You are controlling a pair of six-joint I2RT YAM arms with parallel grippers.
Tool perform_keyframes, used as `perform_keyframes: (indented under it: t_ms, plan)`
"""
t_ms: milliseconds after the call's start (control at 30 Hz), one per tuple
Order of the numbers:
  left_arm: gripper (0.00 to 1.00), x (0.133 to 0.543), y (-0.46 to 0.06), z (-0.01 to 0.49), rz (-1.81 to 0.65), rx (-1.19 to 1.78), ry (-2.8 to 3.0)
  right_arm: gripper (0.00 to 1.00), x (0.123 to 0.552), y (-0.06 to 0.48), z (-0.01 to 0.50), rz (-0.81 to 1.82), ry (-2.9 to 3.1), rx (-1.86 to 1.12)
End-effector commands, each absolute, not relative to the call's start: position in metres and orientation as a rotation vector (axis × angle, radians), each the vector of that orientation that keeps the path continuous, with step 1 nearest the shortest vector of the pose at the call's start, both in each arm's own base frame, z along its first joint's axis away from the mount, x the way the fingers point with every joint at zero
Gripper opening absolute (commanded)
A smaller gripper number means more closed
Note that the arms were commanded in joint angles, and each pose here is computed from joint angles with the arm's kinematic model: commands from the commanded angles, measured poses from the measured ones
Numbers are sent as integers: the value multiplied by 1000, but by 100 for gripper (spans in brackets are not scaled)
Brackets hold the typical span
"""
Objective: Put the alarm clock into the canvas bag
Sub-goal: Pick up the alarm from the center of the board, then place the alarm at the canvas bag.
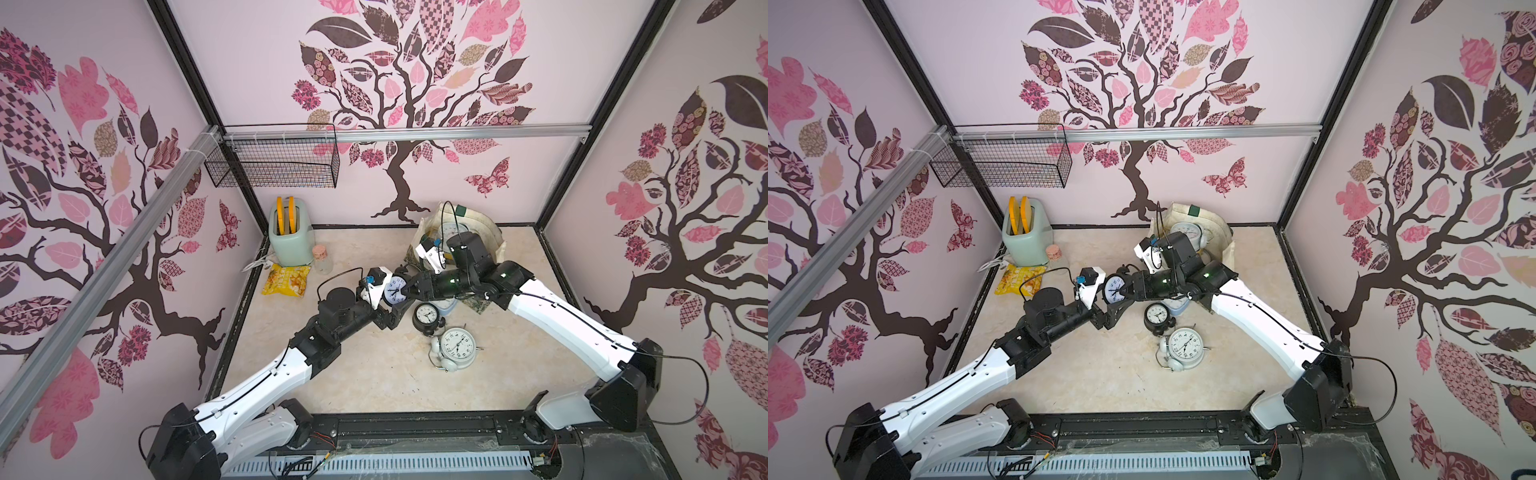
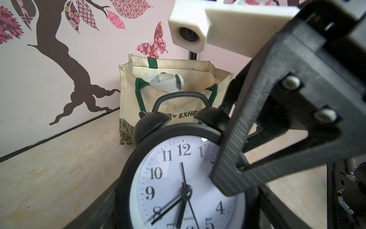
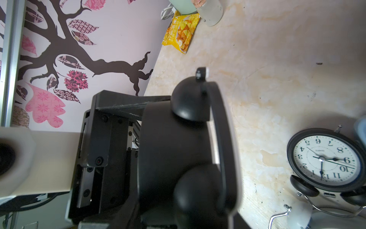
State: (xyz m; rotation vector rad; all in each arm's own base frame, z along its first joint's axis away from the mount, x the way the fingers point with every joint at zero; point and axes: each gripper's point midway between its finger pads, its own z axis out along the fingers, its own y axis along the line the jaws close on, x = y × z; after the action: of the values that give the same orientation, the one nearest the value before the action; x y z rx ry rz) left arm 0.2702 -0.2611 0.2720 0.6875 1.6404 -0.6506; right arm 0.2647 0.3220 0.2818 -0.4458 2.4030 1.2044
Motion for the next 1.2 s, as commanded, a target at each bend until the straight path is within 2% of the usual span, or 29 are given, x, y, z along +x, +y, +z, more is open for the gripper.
perform_keyframes:
  t_ms: [0, 67, 100, 233, 367, 467, 600, 767, 900, 1167]
  plan:
    - [84, 269, -262, 269, -654, 685, 1643, 37, 272, 320, 294, 1178, 2346, -430]
    - [88, 269, -262, 273, -676, 660, 1640, 34, 277, 318, 301, 1151, 2320, -422]
    - [98, 270, -260, 275, -683, 638, 1645, 33, 282, 316, 306, 1129, 2307, -417]
    - [98, 269, -249, 290, -694, 549, 1639, 26, 325, 282, 335, 1048, 2221, -253]
    - [98, 264, -235, 297, -669, 507, 1618, 23, 385, 198, 351, 812, 2148, 46]
    - [98, 261, -228, 296, -653, 490, 1630, 23, 420, 129, 339, 480, 2144, 237]
    - [98, 260, -228, 298, -652, 493, 1634, 22, 439, 95, 307, 224, 2217, 309]
    - [98, 257, -230, 299, -678, 499, 1638, 22, 438, 91, 279, 128, 2302, 266]
    - [98, 256, -233, 298, -697, 509, 1643, 22, 431, 129, 272, 329, 2332, 118]
    - [98, 256, -235, 297, -702, 522, 1650, 21, 434, 173, 258, 451, 2339, -55]
